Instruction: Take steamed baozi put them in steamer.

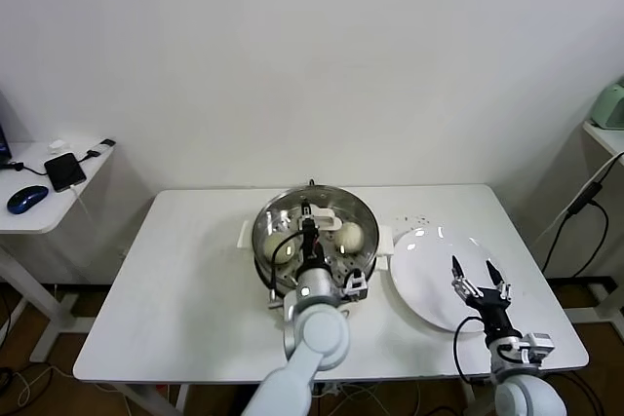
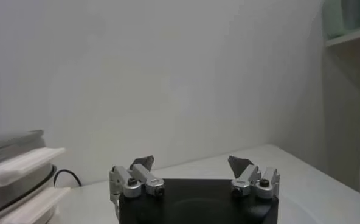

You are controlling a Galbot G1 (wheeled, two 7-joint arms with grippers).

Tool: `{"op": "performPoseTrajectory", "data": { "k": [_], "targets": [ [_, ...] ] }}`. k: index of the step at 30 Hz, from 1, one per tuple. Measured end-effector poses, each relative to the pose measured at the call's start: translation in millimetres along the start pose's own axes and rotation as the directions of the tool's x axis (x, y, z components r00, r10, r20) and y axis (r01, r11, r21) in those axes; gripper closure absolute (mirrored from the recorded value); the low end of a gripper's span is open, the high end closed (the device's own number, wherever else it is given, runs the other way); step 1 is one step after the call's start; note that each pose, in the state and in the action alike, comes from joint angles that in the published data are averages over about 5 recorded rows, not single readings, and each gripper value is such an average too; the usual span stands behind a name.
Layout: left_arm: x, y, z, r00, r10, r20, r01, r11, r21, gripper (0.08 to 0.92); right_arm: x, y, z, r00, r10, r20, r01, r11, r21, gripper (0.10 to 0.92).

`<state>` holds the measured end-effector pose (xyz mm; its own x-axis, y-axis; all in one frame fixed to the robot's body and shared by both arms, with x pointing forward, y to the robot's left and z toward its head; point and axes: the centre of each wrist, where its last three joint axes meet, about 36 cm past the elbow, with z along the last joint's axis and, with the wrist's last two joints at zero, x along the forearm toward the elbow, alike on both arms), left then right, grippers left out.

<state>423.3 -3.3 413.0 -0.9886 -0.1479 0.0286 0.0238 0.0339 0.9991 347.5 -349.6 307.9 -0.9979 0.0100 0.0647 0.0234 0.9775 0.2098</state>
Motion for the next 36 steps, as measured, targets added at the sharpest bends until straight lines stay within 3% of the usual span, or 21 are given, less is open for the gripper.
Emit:
{"op": "performPoseTrajectory", "data": {
  "k": [8,21,30,36],
  "targets": [
    [1,3,1,0.9999,0.013,0.01,-0.013,1.0,0.01,0.819,0,0,1,1.0,0.0,0.0,0.0,1.0,0.0,0.2],
    [23,12,1,0.9971,0.015,0.075,-0.018,0.999,0.037,0.459,0,2,3,1.0,0.001,-0.001,-0.001,1.0,-0.004,0.2],
    [39,24,7,0.9967,0.004,0.081,-0.01,0.997,0.079,0.213,0,1,3,1.0,0.004,-0.001,-0.004,1.0,-0.004,0.2],
    [49,31,11,0.9964,0.005,0.085,-0.014,0.995,0.103,0.177,-1,1,4,1.0,0.004,-0.002,-0.004,1.0,-0.004,0.2]
  ]
}}
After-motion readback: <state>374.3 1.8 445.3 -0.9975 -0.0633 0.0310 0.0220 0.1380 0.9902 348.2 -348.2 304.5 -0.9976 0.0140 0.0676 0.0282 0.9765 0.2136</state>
